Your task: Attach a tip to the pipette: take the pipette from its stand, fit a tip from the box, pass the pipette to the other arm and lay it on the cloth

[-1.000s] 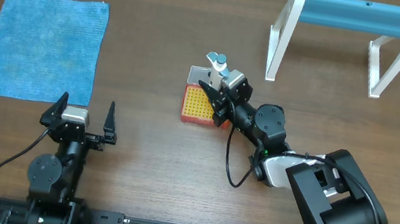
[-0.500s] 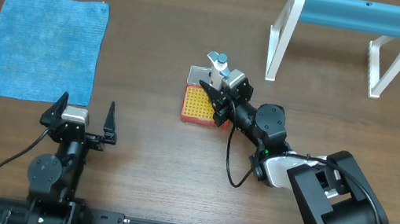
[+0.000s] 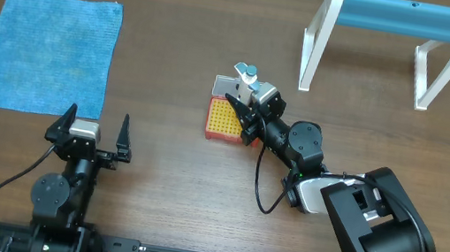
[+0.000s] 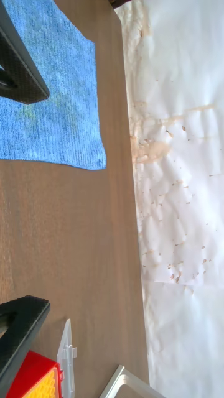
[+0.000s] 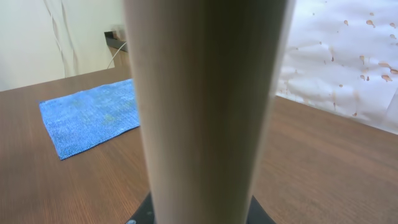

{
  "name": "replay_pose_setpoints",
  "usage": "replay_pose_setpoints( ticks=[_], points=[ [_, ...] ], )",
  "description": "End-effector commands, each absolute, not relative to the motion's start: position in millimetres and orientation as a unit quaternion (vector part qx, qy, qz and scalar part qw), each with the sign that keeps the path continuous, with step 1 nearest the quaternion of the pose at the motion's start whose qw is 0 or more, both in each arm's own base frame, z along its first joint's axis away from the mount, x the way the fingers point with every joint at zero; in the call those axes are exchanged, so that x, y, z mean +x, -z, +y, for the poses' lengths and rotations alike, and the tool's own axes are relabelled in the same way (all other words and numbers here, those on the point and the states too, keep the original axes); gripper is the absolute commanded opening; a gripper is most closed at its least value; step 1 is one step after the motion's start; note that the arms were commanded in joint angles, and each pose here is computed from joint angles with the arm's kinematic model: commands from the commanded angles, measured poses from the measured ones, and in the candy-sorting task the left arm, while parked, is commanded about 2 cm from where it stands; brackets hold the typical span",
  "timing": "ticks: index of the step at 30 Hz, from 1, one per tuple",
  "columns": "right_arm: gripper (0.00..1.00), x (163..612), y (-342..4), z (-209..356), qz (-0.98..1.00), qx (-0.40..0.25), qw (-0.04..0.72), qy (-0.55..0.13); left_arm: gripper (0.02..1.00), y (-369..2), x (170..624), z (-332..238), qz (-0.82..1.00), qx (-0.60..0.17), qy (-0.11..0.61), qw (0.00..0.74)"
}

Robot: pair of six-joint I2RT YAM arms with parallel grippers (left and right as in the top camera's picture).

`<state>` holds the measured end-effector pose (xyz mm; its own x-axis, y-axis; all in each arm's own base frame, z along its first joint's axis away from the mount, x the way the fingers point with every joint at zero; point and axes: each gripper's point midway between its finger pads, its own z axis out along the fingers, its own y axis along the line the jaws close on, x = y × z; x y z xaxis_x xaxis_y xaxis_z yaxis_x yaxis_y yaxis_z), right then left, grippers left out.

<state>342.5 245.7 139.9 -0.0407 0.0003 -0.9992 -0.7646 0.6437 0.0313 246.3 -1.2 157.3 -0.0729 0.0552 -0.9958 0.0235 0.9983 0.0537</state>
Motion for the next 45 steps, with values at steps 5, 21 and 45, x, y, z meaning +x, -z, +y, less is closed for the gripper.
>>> replay_pose_setpoints(
  ticks=[5, 21, 45],
  points=[
    [0.08, 341.2, -121.4, 242.5, 0.679, -0.288, 0.604, -0.304, 0.996, -156.0, 246.0, 0.0, 0.733, 0.021, -0.012, 0.679],
    [0.08, 329.2, -91.6, 236.7, 0.715, -0.287, 0.562, -0.301, 0.996, -156.0, 246.0, 0.0, 0.734, 0.021, -0.012, 0.679],
    [0.08, 330.0, -100.4, 237.1, 0.702, -0.287, 0.577, -0.302, 0.996, -156.0, 246.0, 0.0, 0.734, 0.021, -0.012, 0.679]
  ],
)
